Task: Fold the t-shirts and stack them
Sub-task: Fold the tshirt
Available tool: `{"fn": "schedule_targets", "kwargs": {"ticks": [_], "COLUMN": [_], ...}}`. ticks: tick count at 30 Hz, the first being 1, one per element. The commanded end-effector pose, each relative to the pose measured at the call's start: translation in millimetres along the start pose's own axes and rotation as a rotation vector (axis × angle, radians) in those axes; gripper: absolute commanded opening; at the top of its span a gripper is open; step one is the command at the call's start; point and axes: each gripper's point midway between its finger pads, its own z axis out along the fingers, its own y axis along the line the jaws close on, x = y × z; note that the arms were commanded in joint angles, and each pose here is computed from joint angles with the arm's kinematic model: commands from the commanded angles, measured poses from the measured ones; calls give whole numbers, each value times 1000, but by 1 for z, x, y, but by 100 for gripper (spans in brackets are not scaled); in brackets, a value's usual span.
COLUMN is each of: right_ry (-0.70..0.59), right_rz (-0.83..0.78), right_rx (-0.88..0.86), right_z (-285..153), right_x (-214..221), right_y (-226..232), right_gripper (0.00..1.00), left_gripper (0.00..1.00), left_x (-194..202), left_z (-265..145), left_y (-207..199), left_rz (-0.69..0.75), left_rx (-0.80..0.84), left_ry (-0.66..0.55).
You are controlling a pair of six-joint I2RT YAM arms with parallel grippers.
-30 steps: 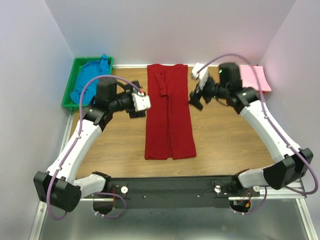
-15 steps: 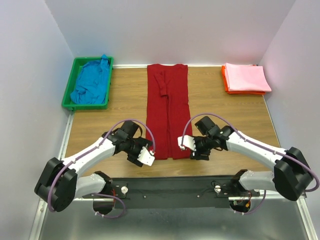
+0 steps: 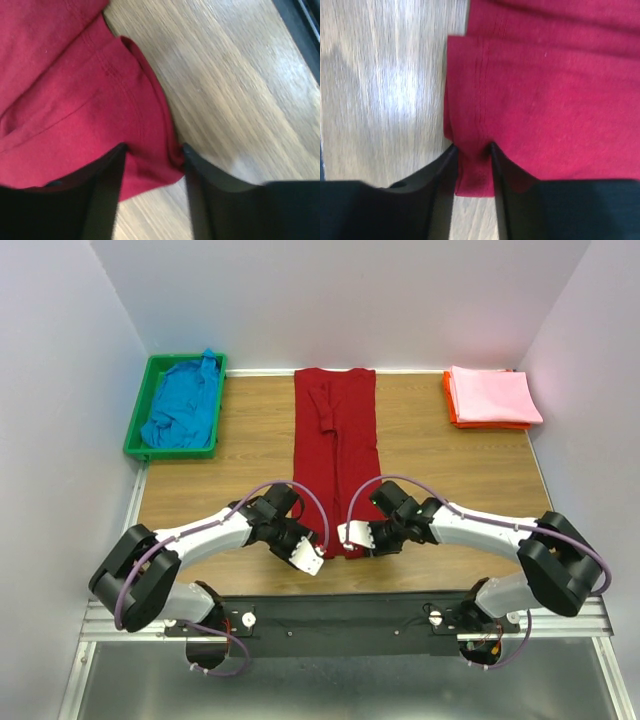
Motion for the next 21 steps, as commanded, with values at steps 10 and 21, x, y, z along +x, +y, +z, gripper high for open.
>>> {"fn": "schedule_targets", "kwargs": {"ticks": [10,21], "right_ry": [50,-18], "right_rz": [37,91], "right_rx": [-46,-74], "right_z": [-12,-59], "right_x": [-2,-41], "right_y": [30,44], "right_gripper": [1,0], "left_gripper": [12,0], "left_x": [-36,-108], "left_z": [1,-24], "left_y": [-21,-35], "left_rz": [19,17], "left_rx": [61,92], "left_ry": [-47,-175]}}
